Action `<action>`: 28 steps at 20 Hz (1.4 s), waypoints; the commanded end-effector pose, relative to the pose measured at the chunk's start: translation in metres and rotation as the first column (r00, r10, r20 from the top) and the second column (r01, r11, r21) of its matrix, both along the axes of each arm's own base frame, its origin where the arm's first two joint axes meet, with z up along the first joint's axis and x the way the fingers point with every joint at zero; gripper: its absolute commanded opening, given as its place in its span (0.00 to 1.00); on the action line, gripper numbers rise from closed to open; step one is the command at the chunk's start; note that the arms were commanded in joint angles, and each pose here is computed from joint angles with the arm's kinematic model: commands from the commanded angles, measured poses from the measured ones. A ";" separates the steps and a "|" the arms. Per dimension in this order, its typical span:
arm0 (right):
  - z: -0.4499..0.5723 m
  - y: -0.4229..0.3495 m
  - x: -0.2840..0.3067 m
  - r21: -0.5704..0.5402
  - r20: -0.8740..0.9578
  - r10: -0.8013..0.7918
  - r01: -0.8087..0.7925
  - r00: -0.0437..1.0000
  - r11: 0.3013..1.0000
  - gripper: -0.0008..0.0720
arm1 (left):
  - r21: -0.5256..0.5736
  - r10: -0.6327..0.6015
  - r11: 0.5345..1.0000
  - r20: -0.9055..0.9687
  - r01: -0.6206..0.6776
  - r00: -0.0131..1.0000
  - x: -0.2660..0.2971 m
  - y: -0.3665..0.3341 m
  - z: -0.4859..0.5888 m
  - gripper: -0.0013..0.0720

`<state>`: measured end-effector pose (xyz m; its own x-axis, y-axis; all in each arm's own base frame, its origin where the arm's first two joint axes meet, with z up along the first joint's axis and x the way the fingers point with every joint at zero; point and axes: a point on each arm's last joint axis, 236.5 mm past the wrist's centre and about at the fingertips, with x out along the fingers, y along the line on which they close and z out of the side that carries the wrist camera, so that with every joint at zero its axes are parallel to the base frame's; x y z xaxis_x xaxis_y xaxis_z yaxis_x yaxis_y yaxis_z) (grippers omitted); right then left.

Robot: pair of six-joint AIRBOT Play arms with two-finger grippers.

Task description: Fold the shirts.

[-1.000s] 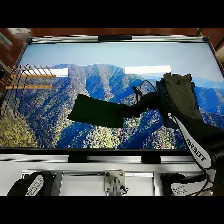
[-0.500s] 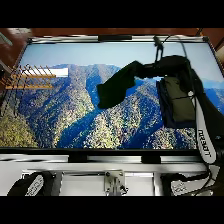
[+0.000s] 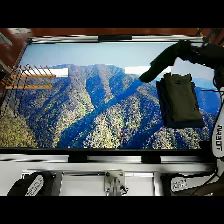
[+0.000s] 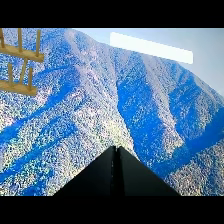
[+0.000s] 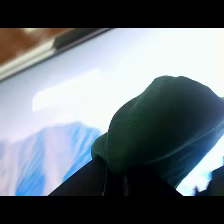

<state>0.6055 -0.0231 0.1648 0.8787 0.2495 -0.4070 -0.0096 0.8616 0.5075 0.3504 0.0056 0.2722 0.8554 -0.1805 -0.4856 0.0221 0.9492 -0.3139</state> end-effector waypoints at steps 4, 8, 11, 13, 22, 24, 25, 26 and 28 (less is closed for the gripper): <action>0.015 -0.125 -0.004 -0.110 0.091 -0.241 0.250 0.966 0.962 0.10 | -0.004 0.001 1.000 -0.003 -0.001 1.000 0.001 0.000 -0.001 0.08; -0.002 -0.121 -0.025 -0.065 -0.034 -0.196 0.193 0.980 0.979 0.10 | -0.025 0.024 0.999 0.015 -0.024 1.000 0.004 0.002 0.004 0.08; -0.009 -0.097 -0.056 0.048 -0.195 -0.143 0.155 0.970 0.987 0.10 | -0.024 0.024 0.999 0.016 -0.024 1.000 0.004 0.002 0.004 0.08; -0.015 -0.107 -0.082 0.006 -0.295 -0.191 0.201 0.936 0.979 0.10 | -0.025 0.024 0.999 0.015 -0.024 1.000 0.004 0.002 0.004 0.08; -0.097 -0.133 -0.206 -0.139 -0.767 -0.323 0.349 0.554 0.927 0.10 | -0.052 -0.023 0.998 0.042 0.025 0.999 0.002 -0.011 0.012 0.08; -0.126 -0.118 -0.224 -0.106 -0.835 -0.279 0.358 0.475 0.928 0.10 | -0.052 -0.026 0.998 0.038 0.028 0.999 0.001 -0.012 0.011 0.08; -0.141 -0.107 -0.232 -0.086 -0.864 -0.248 0.358 0.437 0.930 0.10 | -0.052 -0.027 0.998 0.035 0.029 0.999 0.001 -0.012 0.010 0.08; -0.154 -0.096 -0.239 -0.056 -0.888 -0.214 0.365 0.407 0.929 0.10 | -0.050 -0.029 0.998 0.035 0.030 0.999 0.001 -0.012 0.010 0.08; -0.171 -0.083 -0.245 -0.011 -0.908 -0.170 0.385 0.382 0.923 0.10 | -0.033 -0.038 0.999 0.039 0.040 0.999 0.001 -0.012 0.010 0.08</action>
